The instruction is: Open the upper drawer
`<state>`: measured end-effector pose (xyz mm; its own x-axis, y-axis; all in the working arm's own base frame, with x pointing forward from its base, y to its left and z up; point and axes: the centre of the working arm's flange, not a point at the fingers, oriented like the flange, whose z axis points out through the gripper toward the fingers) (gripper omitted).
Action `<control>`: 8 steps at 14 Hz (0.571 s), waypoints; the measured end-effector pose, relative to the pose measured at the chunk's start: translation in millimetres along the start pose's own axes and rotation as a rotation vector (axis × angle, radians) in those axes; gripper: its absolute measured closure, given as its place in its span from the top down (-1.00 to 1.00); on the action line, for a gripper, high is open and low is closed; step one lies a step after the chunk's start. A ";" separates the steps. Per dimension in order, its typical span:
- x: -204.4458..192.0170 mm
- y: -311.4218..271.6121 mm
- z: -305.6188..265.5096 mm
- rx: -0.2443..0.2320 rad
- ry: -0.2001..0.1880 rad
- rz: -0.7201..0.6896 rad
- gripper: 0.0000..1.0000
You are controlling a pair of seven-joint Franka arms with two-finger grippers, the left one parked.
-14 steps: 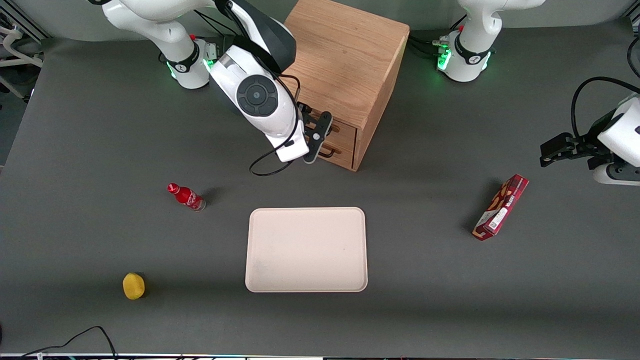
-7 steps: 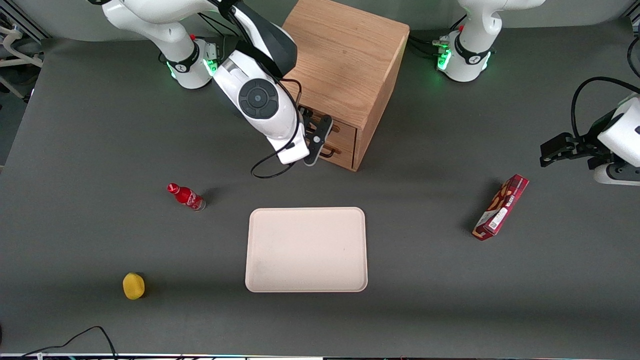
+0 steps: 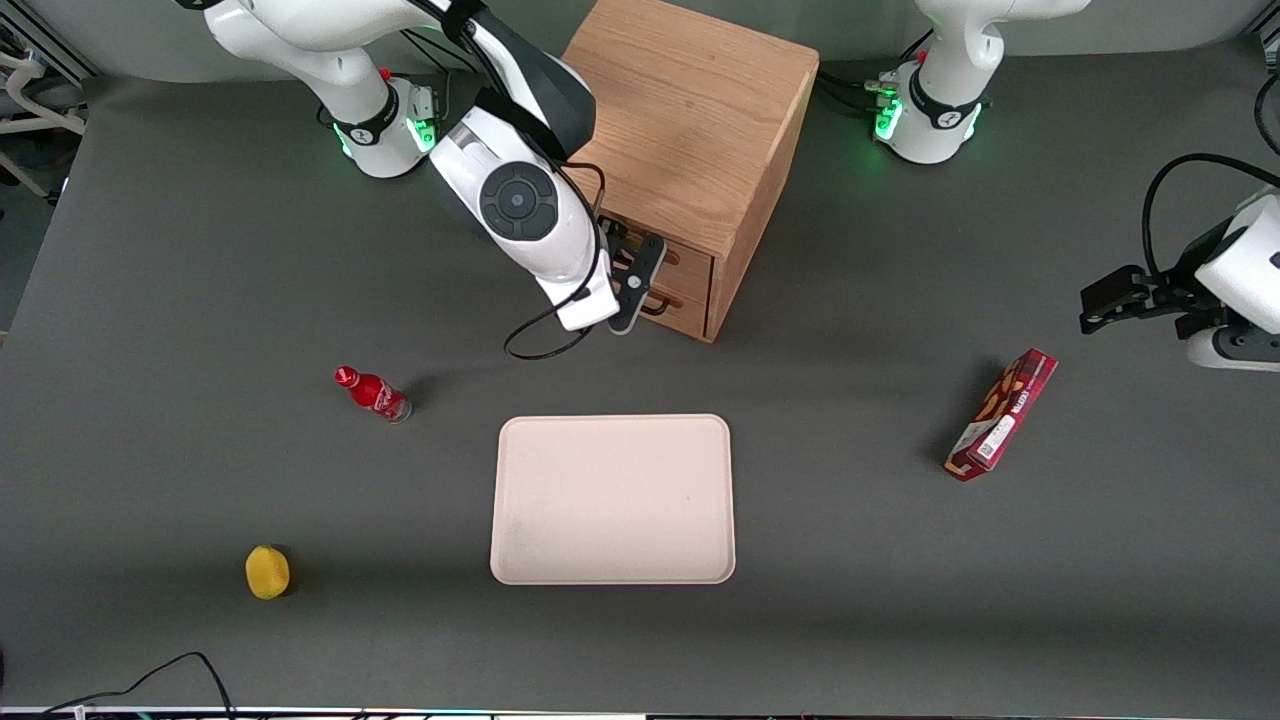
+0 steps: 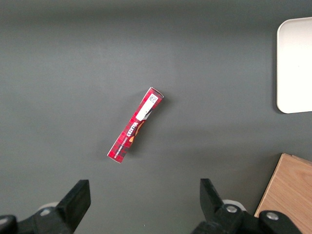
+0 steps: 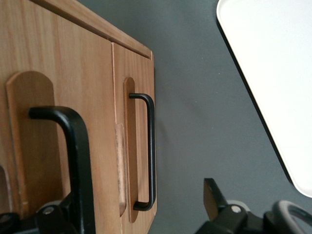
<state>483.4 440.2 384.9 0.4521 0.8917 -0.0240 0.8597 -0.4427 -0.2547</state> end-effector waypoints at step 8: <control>-3.3 14.3 -3.4 -0.047 0.007 0.000 1.00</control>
<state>495.0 430.6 384.6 0.4531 0.8913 -0.0174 0.8700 -0.4464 -0.2093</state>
